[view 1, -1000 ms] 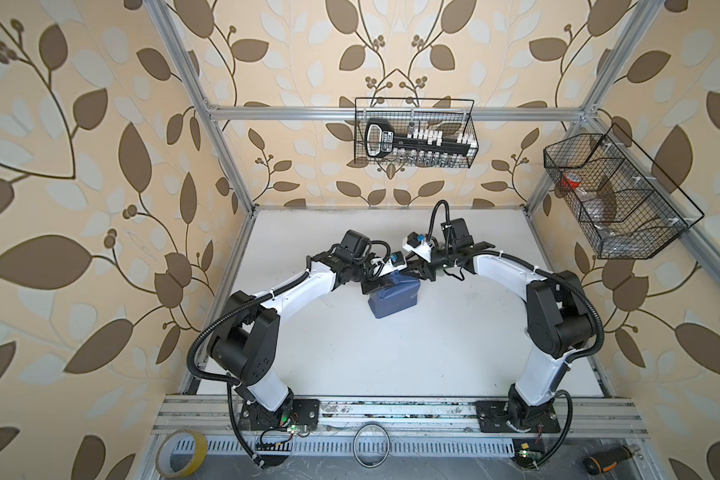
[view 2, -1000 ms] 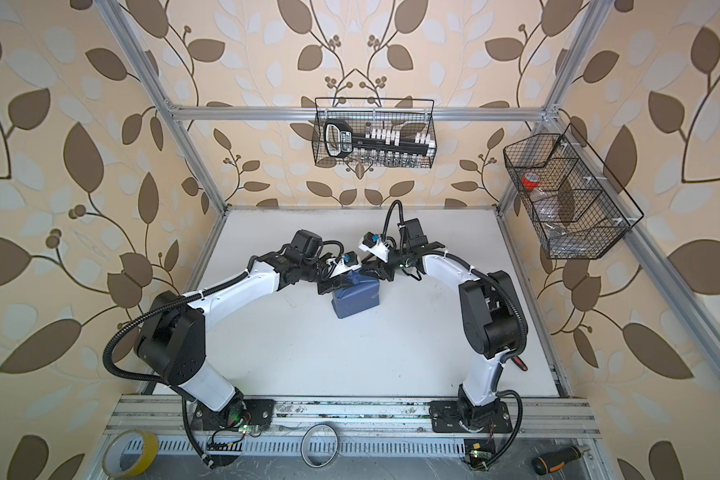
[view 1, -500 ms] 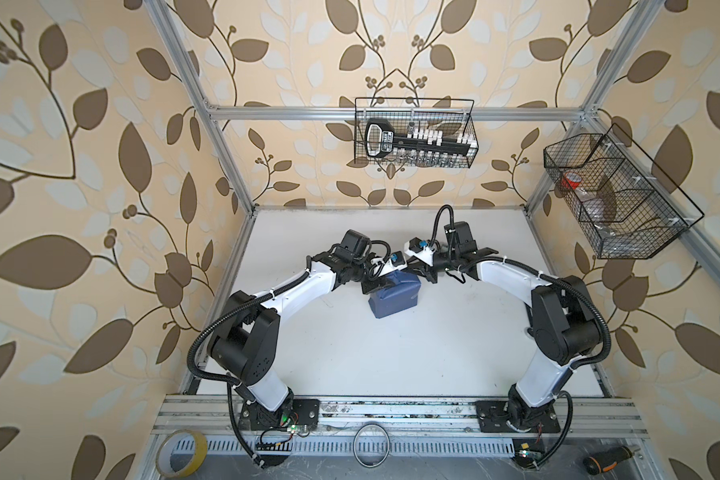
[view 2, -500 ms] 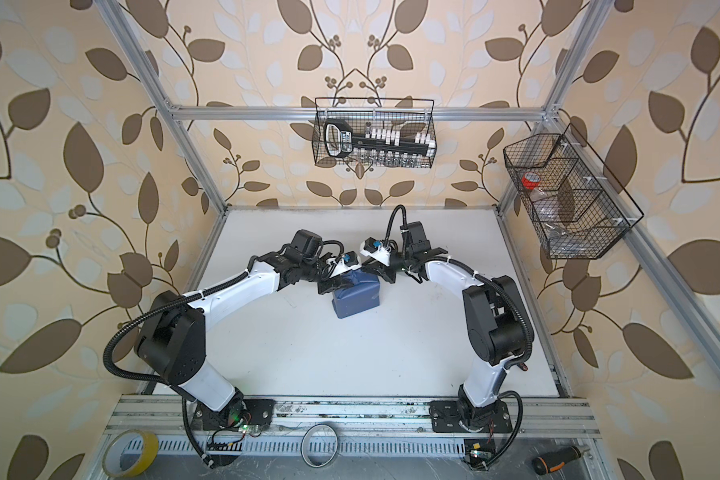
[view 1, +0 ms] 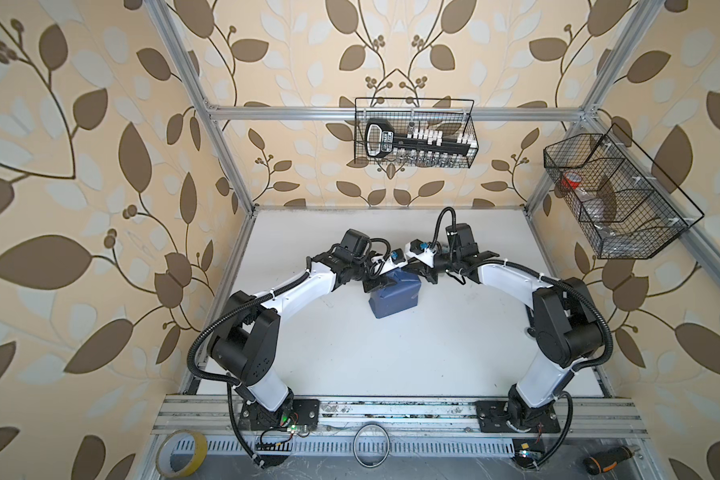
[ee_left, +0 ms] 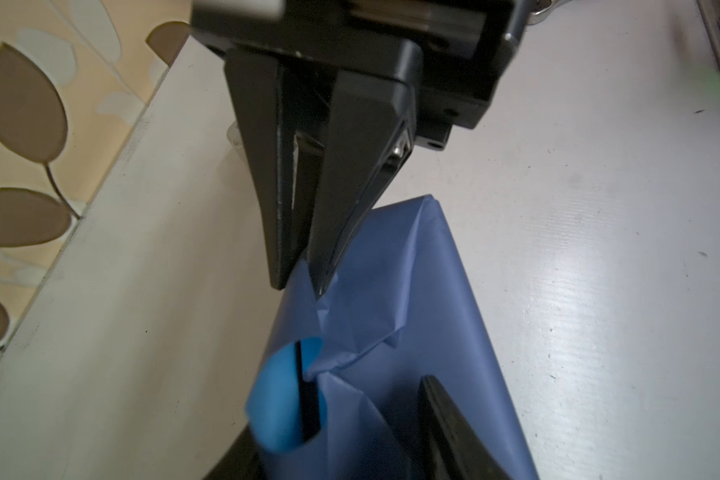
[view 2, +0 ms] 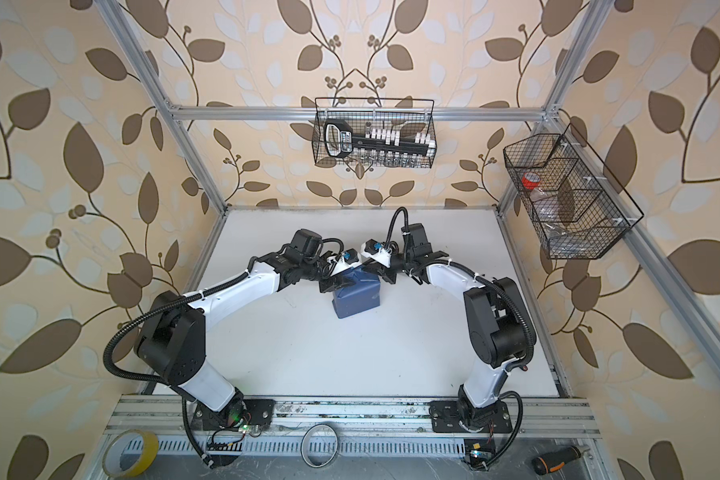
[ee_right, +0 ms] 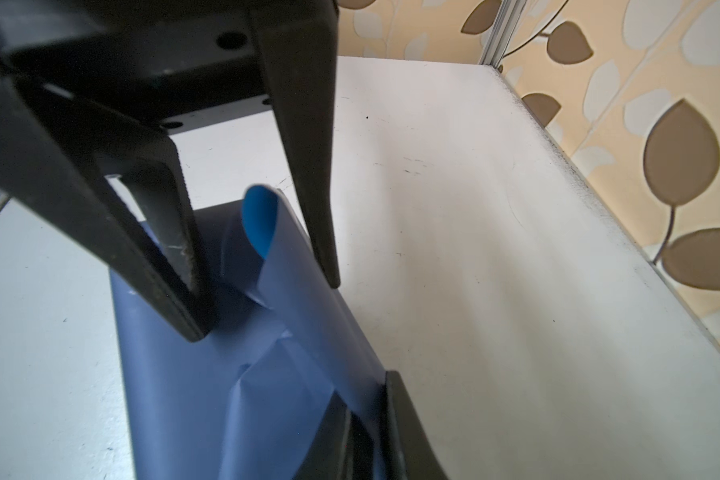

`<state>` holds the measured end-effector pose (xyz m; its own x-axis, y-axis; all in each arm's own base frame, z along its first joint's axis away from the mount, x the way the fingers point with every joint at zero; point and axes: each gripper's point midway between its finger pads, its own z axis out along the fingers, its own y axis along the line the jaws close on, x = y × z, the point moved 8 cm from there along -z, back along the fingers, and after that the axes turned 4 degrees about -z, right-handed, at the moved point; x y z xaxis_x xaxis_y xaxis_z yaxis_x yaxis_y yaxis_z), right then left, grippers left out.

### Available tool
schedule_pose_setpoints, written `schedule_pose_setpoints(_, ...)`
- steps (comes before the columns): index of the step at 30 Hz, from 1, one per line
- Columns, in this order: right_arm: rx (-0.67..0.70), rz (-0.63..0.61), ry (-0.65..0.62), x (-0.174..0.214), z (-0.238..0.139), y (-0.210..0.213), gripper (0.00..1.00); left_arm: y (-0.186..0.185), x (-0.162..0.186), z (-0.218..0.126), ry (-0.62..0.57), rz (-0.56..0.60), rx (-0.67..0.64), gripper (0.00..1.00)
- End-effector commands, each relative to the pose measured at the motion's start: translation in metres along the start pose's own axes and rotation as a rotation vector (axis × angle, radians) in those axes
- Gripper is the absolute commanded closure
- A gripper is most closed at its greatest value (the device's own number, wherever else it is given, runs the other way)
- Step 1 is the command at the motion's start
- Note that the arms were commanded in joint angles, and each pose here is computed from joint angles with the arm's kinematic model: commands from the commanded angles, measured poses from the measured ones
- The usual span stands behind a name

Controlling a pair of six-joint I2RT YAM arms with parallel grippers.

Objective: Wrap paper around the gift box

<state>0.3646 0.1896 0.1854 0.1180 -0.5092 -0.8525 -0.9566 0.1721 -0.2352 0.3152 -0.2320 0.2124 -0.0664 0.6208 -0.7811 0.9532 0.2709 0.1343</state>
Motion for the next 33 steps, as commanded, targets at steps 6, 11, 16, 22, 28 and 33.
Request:
schedule_pose_setpoints(6,-0.008,-0.005,0.030,0.0087,-0.0029,0.0080,0.84,-0.0088,-0.0187,-0.0173,-0.103,0.063,-0.021,0.57)
schedule_pose_setpoints(11,-0.007,-0.007,0.029,0.0082,-0.0033,0.0077,0.84,-0.0085,-0.0200,-0.0175,-0.118,0.057,-0.027,0.55)
schedule_pose_setpoints(16,-0.005,-0.005,0.029,0.0088,-0.0037,0.0072,0.84,-0.0099,-0.0228,-0.0200,-0.144,0.064,-0.025,0.55)
schedule_pose_setpoints(22,-0.002,-0.004,0.032,0.0094,-0.0042,0.0070,0.85,-0.0099,-0.0223,-0.0199,-0.146,0.063,-0.026,0.67)
schedule_pose_setpoints(28,0.003,0.004,0.032,0.0091,-0.0047,0.0064,0.84,-0.0111,-0.0178,-0.0181,-0.128,0.067,-0.026,0.82)
schedule_pose_setpoints(33,0.013,0.014,0.031,0.0060,-0.0078,0.0077,0.73,-0.0123,-0.0134,-0.0165,-0.094,0.071,-0.013,0.91)
